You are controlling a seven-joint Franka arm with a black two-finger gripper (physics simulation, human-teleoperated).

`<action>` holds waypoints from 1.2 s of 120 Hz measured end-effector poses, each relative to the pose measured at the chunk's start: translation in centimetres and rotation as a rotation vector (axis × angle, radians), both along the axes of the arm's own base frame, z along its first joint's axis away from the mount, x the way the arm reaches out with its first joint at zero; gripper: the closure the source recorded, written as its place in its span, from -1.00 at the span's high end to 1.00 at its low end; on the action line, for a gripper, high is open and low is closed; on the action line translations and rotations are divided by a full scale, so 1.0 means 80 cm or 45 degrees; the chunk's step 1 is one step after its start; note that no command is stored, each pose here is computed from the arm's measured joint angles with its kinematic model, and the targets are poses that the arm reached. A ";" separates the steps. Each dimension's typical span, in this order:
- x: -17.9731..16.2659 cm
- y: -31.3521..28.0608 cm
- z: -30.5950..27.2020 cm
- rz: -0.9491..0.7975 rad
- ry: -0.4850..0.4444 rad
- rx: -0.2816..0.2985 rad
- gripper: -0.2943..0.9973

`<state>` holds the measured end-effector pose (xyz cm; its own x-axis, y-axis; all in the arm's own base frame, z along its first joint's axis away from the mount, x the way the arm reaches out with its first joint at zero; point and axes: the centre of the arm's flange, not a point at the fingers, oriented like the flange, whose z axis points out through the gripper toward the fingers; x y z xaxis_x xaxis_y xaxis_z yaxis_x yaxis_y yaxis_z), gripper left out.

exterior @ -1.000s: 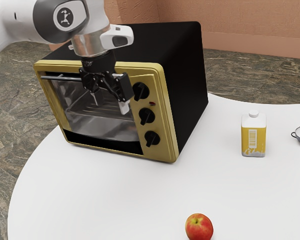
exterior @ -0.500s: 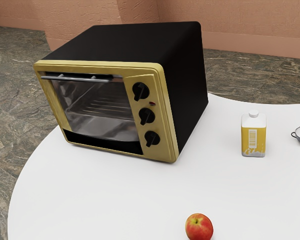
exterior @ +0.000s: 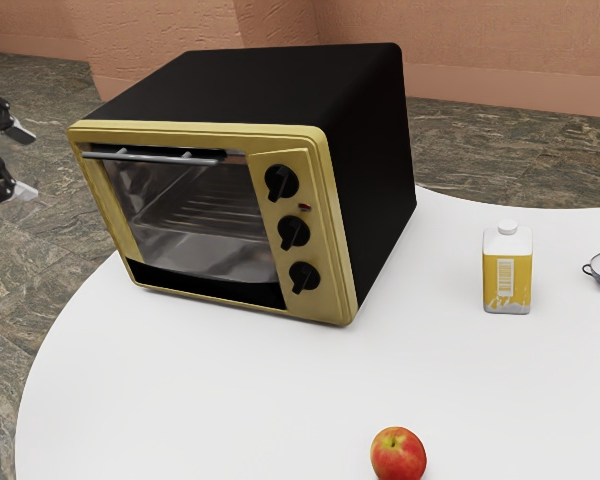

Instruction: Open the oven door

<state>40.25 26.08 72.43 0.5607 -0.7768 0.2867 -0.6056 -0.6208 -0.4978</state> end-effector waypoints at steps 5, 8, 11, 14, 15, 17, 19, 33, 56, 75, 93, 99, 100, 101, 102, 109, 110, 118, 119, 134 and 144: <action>0.015 -0.004 -0.003 -0.034 0.021 0.040 0.54; 0.024 -0.005 -0.005 -0.053 0.035 0.062 0.54; 0.031 -0.007 -0.005 -0.071 0.043 0.082 0.54; 0.037 -0.009 -0.006 -0.090 0.051 0.100 0.54; 0.039 -0.010 -0.006 -0.099 0.053 0.105 0.54; 0.043 -0.013 -0.006 -0.115 0.057 0.115 0.54; 0.047 -0.015 -0.008 -0.130 0.063 0.125 0.54; 0.063 -0.025 -0.001 -0.217 0.076 0.185 0.54; 0.069 -0.023 0.023 -0.294 0.063 0.236 0.54; 0.093 -0.031 0.012 -0.364 0.106 0.255 0.54; 0.110 -0.029 0.008 -0.402 0.126 0.271 0.54; 0.113 -0.028 0.005 -0.414 0.134 0.271 0.54; 0.113 -0.028 0.004 -0.417 0.136 0.271 0.54; 0.114 -0.028 0.002 -0.419 0.139 0.271 0.54; 0.115 -0.028 0.001 -0.422 0.142 0.271 0.54; 0.121 -0.030 -0.008 -0.442 0.160 0.273 0.54; 0.121 -0.030 -0.008 -0.445 0.161 0.273 0.54; 0.124 -0.031 -0.013 -0.463 0.170 0.278 0.54; 0.125 -0.031 -0.013 -0.465 0.172 0.279 0.54; 0.134 -0.034 -0.023 -0.496 0.191 0.287 0.54; 0.136 -0.035 -0.028 -0.514 0.199 0.286 0.54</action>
